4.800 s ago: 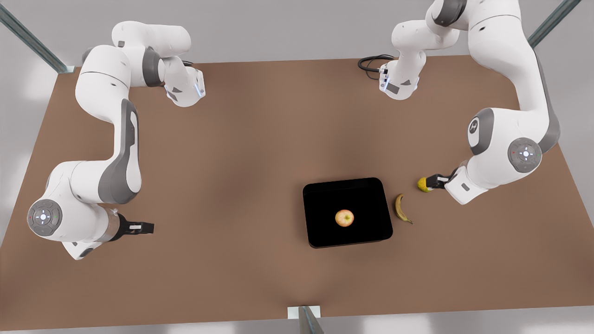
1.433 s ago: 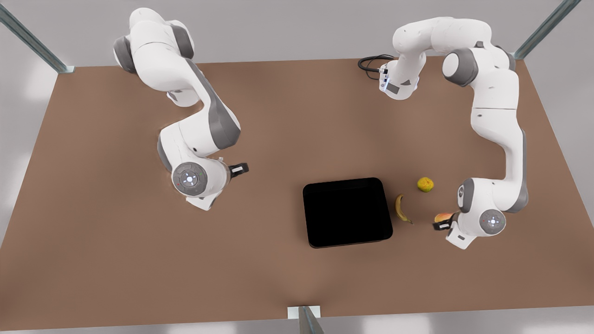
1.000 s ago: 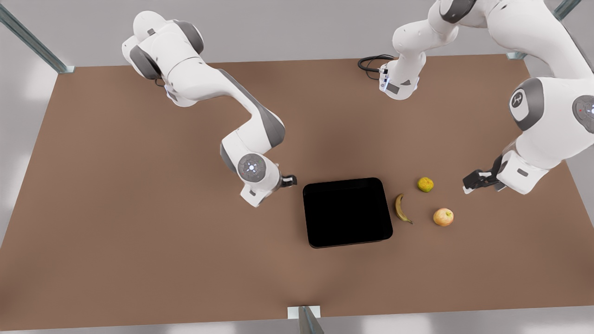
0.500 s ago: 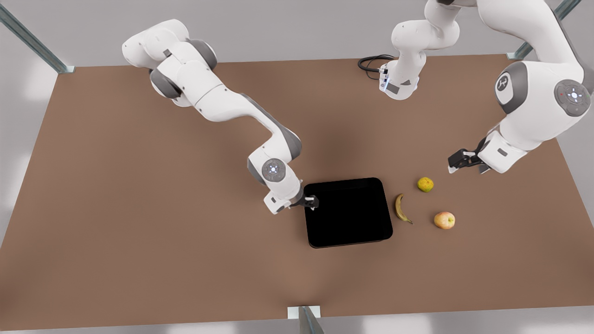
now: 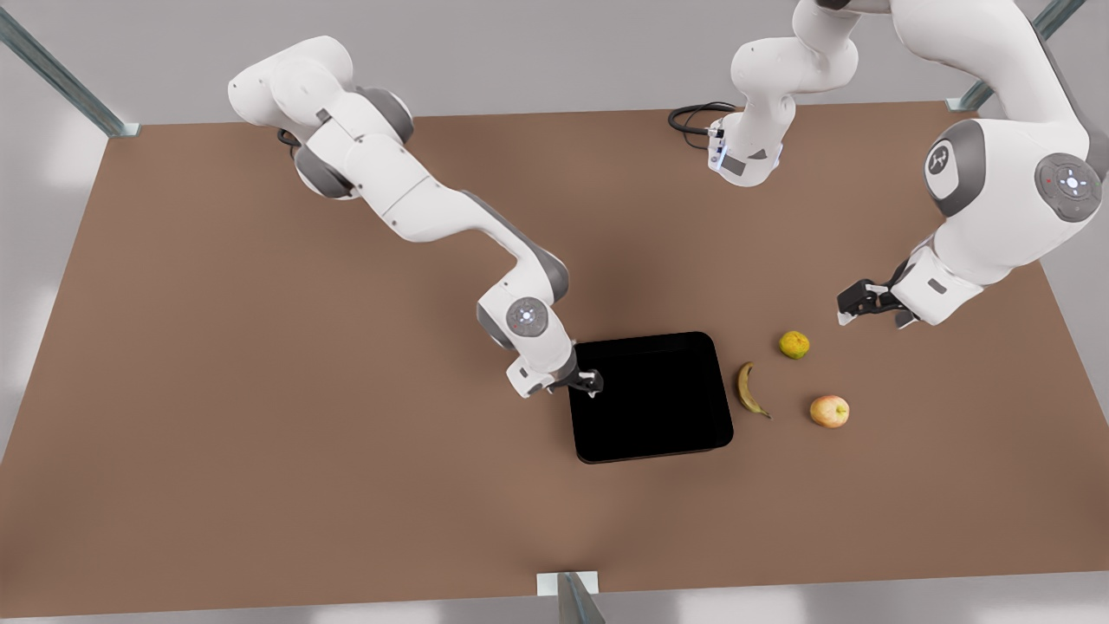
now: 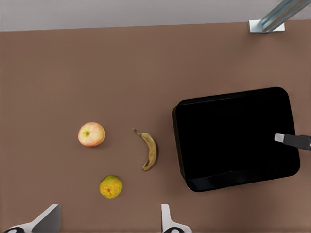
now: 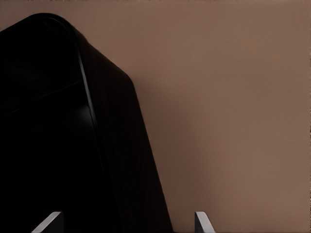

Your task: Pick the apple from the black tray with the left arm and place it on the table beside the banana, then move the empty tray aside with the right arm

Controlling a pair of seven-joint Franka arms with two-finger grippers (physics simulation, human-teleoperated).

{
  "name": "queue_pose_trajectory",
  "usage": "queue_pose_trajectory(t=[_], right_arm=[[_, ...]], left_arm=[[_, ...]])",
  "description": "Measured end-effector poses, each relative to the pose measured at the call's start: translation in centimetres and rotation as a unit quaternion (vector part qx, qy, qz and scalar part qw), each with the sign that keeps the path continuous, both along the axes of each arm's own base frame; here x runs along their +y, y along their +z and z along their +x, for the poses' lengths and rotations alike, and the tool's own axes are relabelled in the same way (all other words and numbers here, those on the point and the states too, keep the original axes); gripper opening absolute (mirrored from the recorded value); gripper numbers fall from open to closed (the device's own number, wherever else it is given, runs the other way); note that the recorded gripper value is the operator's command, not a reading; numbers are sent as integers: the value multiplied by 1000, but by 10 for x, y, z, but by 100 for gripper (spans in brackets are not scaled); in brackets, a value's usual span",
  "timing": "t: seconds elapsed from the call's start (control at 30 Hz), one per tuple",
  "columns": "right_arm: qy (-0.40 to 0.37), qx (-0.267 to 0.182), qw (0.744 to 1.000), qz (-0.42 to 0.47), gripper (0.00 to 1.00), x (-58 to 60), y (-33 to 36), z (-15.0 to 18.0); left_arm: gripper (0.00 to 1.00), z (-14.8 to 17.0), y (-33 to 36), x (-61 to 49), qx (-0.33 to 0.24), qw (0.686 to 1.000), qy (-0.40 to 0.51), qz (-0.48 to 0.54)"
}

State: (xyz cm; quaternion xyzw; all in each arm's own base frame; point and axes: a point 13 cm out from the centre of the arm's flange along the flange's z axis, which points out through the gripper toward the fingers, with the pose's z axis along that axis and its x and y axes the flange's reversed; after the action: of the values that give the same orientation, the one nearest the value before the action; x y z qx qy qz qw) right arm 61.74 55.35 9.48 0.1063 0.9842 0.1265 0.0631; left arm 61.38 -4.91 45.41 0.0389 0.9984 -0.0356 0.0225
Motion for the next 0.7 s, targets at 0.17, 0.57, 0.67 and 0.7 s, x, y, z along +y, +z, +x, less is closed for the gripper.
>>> queue_pose_trajectory(t=[0.17,0.57,0.67,0.7], right_arm=[[28,-27,999,-26,100,-7,-10,5],[59,-28,997,-40,68,-9,-37,-1],[62,-26,997,-37,56,-8,-37,-2],[63,-26,997,-37,55,-8,-37,-2]], left_arm=[[100,0,0,0,0,1000,-5,0],[100,0,1,1,-1,1000,-12,0],[100,-1,2,2,-1,1000,-13,0],[100,-2,1,2,0,1000,-13,0]])
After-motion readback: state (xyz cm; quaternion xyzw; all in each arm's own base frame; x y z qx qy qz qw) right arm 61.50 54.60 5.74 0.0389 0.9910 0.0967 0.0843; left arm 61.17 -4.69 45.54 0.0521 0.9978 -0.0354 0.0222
